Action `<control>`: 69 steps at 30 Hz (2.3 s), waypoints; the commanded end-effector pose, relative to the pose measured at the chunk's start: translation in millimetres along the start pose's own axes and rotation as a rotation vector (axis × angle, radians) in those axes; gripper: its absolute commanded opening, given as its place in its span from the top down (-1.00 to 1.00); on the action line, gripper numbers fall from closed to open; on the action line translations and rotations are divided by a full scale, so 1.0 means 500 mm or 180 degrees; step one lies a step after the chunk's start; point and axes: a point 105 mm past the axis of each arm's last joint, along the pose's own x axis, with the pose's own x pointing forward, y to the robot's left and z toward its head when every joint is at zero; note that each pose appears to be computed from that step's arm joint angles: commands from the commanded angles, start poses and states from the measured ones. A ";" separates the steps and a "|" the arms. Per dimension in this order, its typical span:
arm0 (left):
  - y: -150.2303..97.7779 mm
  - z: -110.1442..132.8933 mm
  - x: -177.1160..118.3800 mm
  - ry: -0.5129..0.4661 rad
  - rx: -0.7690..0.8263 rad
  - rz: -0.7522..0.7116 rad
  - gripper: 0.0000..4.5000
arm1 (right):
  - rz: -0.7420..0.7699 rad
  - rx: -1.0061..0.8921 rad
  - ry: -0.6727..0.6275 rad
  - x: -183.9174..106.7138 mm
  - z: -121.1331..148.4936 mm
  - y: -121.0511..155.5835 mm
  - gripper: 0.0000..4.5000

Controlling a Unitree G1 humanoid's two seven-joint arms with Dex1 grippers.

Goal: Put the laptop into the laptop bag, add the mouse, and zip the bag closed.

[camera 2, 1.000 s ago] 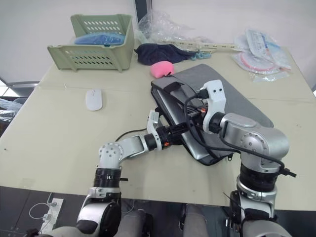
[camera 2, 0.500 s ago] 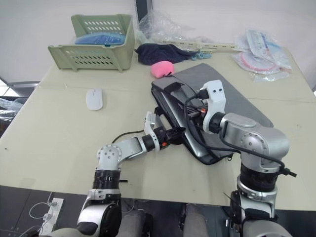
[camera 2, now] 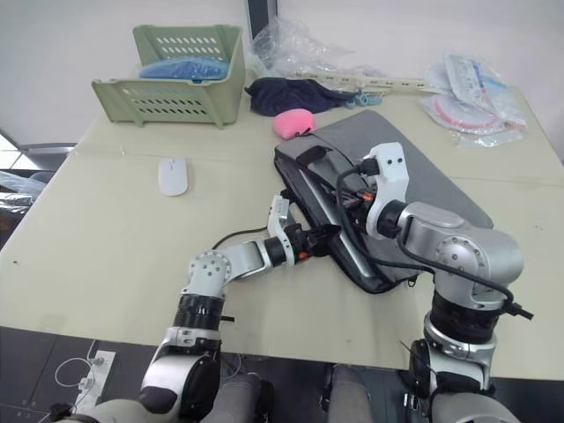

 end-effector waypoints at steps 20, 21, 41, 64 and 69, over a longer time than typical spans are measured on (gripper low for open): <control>-0.019 -0.016 -0.039 0.0299 0.0542 -0.0187 -0.80 | 0.0289 -0.0204 -0.0179 -0.004 0.029 0.041 1.00; -0.019 -0.010 -0.054 0.0295 0.0616 -0.0187 -0.99 | 0.0281 -0.0206 -0.0177 -0.004 0.028 0.039 1.00; -0.028 0.130 -0.425 -0.0071 0.2703 0.0322 -0.99 | 0.0439 -0.0342 0.0066 -0.024 -0.009 0.031 1.00; 0.064 0.294 -0.775 -0.0411 0.3280 0.2423 -1.00 | -0.0204 -0.1830 0.0432 -0.287 -0.014 -0.191 -0.99; 0.082 0.318 -0.849 -0.0242 0.3487 0.3089 -1.00 | -0.0781 -0.1978 0.0697 -0.407 -0.046 -0.282 -0.99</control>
